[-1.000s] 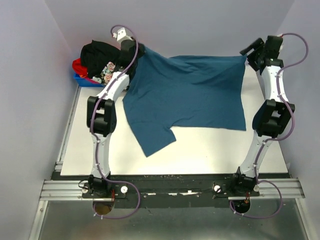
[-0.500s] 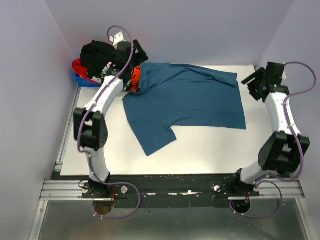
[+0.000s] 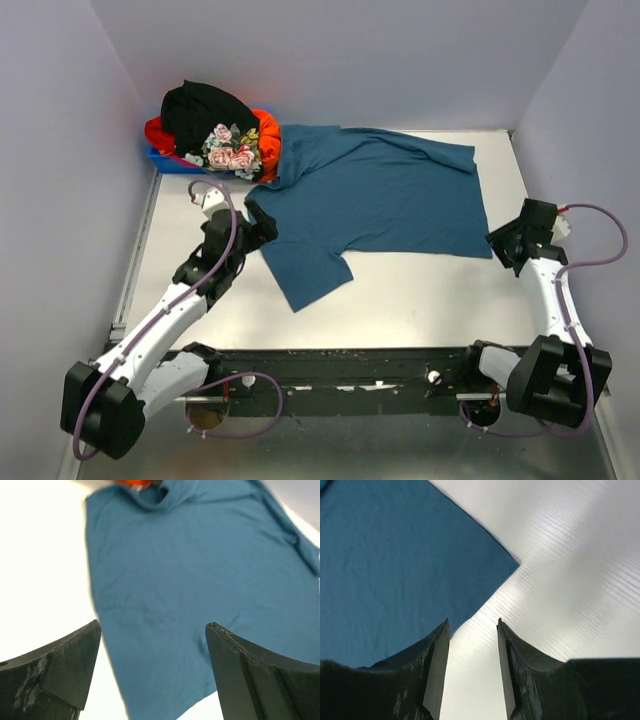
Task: Fold and stack the t-shirts
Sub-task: Flatten out the tshirt
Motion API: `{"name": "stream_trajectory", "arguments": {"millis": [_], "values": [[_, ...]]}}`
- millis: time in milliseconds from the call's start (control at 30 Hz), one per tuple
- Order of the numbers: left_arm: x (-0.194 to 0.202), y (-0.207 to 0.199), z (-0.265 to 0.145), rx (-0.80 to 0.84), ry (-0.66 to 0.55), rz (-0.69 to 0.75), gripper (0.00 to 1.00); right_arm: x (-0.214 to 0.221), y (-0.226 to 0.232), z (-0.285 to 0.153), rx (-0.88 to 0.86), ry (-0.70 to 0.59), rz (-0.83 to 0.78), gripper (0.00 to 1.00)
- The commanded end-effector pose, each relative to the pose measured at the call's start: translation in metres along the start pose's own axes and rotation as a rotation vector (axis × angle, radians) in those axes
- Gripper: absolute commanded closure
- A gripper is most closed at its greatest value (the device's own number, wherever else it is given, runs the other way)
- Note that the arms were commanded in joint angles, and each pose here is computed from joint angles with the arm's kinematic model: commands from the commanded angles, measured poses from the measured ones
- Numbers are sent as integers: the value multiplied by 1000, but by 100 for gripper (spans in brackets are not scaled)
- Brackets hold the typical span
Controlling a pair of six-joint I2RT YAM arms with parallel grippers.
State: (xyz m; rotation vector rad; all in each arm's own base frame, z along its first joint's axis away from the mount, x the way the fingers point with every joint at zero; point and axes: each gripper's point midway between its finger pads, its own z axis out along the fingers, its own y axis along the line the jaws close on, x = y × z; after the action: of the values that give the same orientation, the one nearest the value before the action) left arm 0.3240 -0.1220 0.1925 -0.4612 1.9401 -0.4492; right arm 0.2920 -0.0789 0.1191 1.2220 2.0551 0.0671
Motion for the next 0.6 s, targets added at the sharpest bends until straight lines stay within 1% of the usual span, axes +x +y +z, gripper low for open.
{"name": "stream_trajectory", "arguments": {"millis": [0,100,233,367,500,567], "values": [[33,26,-24,-24,82,-33,3,-11,2,6,-7,-58,-6,48],[66,40,-40,-24,185,-73,4,-7,-1,16,21,-33,-12,48],[104,48,-58,37,289,-106,3,-1,-7,32,67,9,-20,48],[112,56,-66,63,276,-106,1,-6,-8,49,94,36,-7,47],[111,50,-69,132,238,-143,1,-2,-13,64,132,120,28,48],[108,51,-70,128,220,-144,1,2,-22,68,167,141,41,48]]}}
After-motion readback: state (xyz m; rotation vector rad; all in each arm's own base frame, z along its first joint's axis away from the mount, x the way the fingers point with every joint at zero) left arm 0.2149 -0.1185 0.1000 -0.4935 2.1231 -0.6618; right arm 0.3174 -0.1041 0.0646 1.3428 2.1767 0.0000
